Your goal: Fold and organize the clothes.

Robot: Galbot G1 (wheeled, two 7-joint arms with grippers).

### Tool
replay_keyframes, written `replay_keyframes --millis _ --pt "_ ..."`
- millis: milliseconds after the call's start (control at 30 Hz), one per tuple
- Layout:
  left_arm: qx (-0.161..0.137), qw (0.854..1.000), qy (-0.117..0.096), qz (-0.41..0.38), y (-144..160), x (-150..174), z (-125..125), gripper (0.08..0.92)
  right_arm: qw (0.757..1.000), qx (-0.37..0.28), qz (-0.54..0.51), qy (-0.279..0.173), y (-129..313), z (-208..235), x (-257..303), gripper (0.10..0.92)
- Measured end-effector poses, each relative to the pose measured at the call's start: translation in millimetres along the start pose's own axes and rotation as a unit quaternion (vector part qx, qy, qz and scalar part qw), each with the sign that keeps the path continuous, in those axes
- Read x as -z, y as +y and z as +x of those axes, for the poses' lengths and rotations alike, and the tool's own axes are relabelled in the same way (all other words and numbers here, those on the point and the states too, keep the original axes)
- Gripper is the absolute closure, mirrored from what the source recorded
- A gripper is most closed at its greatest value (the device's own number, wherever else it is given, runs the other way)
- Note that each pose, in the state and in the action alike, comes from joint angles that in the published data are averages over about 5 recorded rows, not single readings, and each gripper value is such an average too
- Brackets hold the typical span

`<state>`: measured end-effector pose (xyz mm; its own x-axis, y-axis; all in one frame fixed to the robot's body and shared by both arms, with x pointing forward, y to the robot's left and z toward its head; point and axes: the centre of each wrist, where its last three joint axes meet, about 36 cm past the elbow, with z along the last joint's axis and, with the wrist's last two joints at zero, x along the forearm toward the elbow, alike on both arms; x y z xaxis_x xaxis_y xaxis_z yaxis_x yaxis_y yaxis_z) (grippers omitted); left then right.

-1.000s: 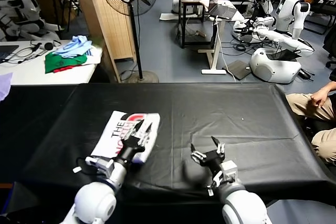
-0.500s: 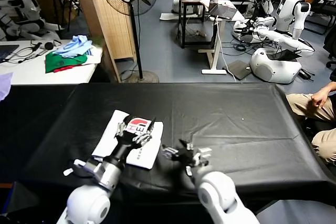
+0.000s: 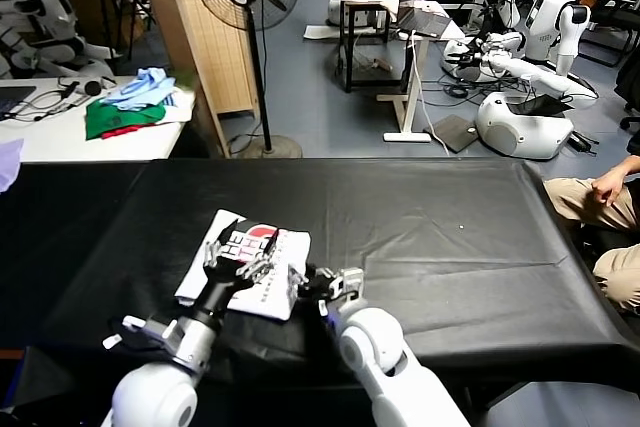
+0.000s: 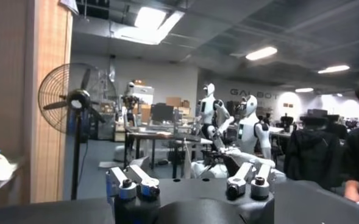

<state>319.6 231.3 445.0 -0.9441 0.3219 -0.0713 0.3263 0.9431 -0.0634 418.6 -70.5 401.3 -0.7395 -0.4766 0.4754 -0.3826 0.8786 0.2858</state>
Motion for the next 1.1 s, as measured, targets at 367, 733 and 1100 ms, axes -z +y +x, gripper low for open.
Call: replay_keyframes --millis 367,733,1100 --pt "0.012 1.000 0.003 -0.004 6 -4 1 0.201 0.994 -0.031 0.092 -0.043 -21 22 7 0.899" --pt "0.019 1.000 0.000 -0.010 12 -4 0 0.201 0.909 -0.277 0.312 0.007 -119 60 11 0.899" --pt "0.022 1.000 0.008 -0.011 11 -13 3 0.201 0.913 -0.262 0.311 -0.041 -145 99 20 0.498"
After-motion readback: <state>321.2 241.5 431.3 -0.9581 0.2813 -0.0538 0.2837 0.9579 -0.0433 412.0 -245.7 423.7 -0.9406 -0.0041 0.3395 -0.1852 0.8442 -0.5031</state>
